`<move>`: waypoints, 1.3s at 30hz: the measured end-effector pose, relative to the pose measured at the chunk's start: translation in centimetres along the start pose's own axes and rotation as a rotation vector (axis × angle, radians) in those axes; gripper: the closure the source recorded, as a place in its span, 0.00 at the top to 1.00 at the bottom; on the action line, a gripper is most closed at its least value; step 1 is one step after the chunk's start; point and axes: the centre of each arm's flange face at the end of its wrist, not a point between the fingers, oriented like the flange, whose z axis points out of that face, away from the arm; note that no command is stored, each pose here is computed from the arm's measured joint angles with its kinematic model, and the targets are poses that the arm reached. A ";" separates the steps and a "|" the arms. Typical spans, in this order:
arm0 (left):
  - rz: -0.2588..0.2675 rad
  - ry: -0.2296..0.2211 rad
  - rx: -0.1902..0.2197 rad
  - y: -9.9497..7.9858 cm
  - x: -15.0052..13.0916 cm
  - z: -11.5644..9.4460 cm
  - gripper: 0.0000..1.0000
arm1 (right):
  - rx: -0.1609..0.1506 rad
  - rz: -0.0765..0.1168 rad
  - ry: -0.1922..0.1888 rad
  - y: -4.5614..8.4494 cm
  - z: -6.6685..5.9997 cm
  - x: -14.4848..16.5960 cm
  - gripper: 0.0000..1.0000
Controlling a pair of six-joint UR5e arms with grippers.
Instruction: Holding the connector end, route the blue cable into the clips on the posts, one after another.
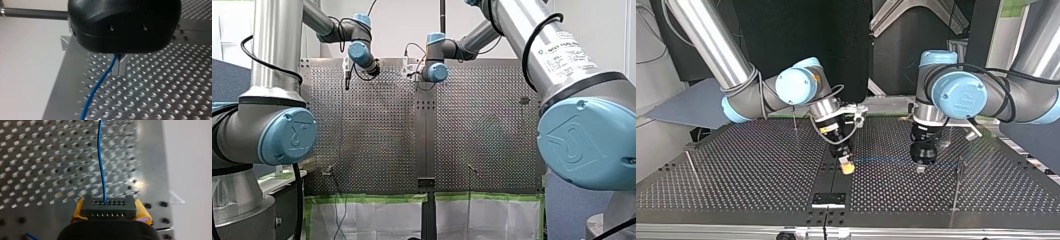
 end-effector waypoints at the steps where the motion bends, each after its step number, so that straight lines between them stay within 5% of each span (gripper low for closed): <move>1: 0.003 0.004 -0.002 -0.1 0.2 0.0 0.00 | -0.003 -0.004 -0.009 0.2 -0.2 -0.5 0.00; 13: 0.046 0.076 0.012 -2.7 3.4 0.3 0.00 | -0.028 -0.040 -0.103 1.8 -2.1 -5.0 0.00; 22: 0.028 0.100 0.010 -6.9 7.0 0.3 0.00 | -0.049 -0.077 -0.171 2.9 -4.0 -8.5 0.00; 32: 0.045 0.142 0.018 -11.3 12.9 -0.7 0.00 | -0.087 -0.098 -0.193 5.8 -6.0 -12.4 0.00; 39: 0.035 0.136 0.022 -11.8 15.4 -1.7 0.00 | -0.112 -0.105 -0.215 7.8 -7.8 -15.5 0.00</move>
